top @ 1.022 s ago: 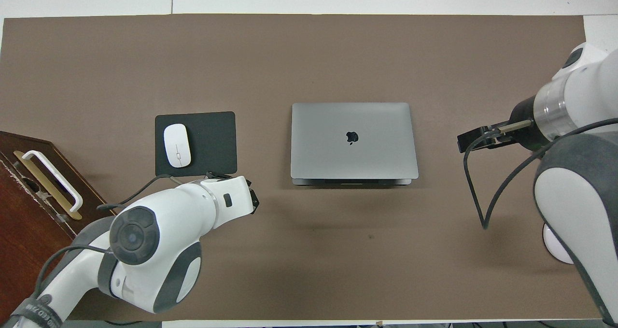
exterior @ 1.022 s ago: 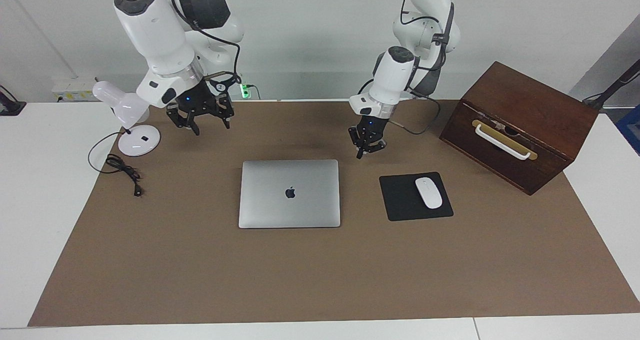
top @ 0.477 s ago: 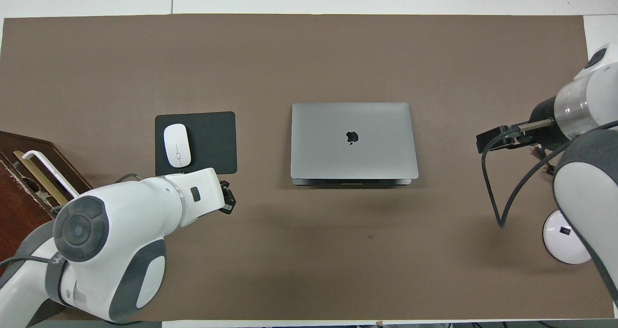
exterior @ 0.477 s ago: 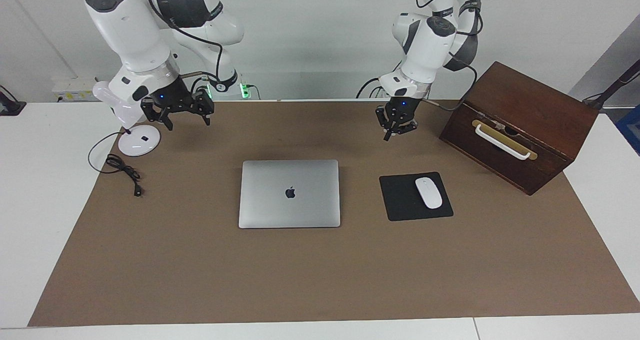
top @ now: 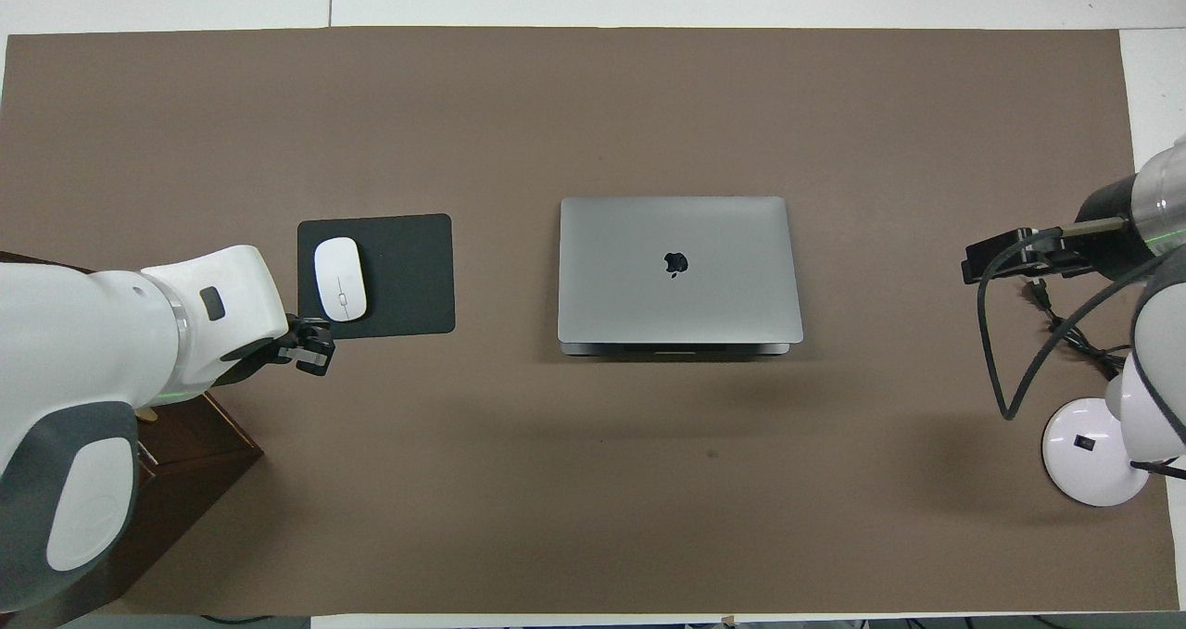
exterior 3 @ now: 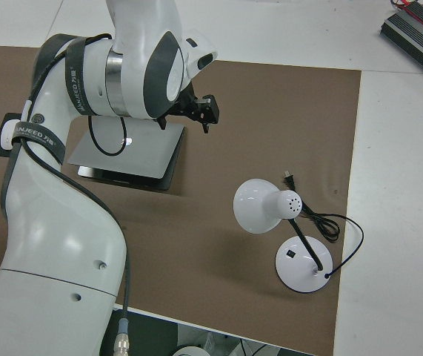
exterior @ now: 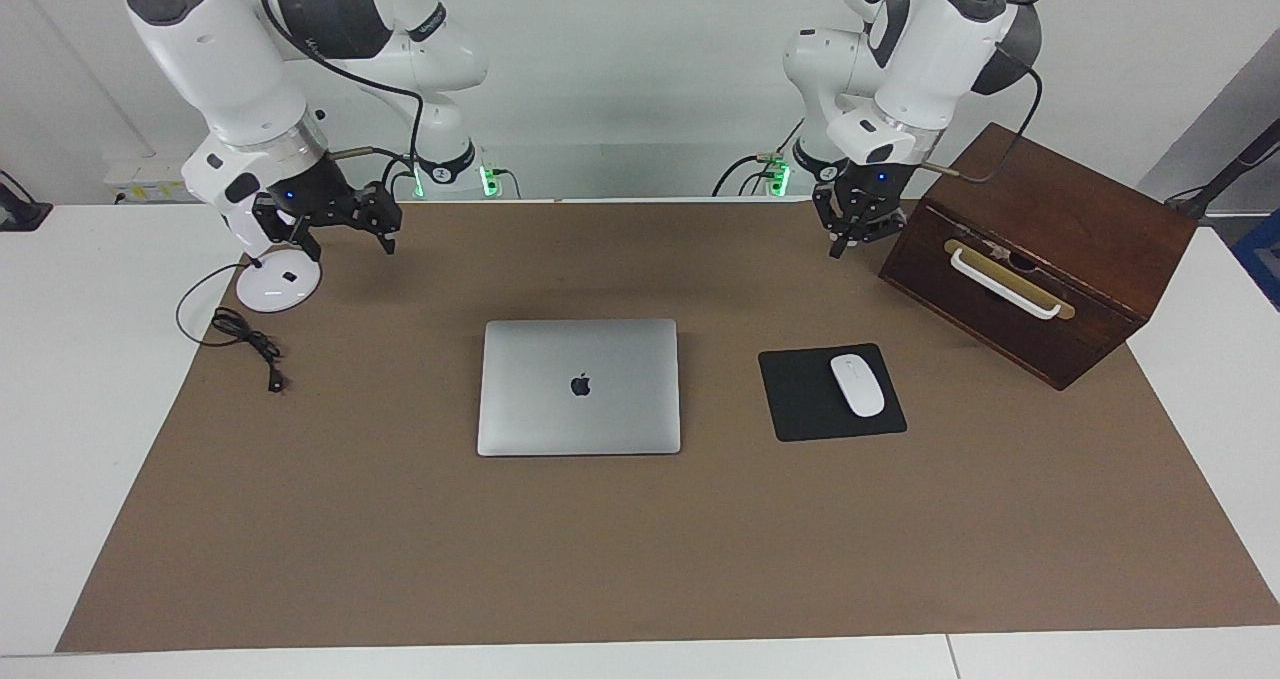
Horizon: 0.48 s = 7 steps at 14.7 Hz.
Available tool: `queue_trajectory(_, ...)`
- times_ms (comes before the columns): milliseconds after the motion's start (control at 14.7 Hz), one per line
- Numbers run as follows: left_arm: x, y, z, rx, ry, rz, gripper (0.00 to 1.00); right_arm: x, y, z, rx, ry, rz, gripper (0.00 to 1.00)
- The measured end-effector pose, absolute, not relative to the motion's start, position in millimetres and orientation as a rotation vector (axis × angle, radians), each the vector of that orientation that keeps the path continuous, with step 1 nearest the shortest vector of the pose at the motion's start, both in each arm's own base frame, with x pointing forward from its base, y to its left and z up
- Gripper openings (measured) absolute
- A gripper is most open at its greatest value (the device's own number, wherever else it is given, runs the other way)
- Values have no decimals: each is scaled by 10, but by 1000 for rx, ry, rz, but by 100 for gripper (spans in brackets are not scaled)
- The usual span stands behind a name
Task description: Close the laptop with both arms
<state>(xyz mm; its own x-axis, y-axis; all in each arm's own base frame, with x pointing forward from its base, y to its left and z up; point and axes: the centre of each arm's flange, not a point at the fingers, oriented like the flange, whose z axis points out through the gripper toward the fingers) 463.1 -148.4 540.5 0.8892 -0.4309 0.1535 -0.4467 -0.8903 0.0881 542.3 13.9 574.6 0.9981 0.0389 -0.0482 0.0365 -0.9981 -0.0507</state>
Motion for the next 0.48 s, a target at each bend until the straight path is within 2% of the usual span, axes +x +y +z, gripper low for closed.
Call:
queue_trajectory(68, 4648, -1420, 5457, 2942, -669, 189, 7, 5429, 120, 5759, -3104, -59, 70, 100)
queue_trajectory(204, 4670, -1277, 5554, 2954, -632, 154, 11, 5450, 82, 5812, -3132, -61, 52, 100)
queue_trajectory(272, 4675, -1198, 5614, 2963, -614, 131, 17, 5467, 29, 5841, -3135, -46, 42, 100)
queue_trajectory(409, 4685, -1026, 5753, 2987, -580, 96, 36, 5495, -158, 5863, -3135, 7, 34, 100)
queue_trajectory(477, 4693, -942, 5821, 2995, -558, 89, 49, 5498, -223, 5856, -3135, 26, 40, 100)
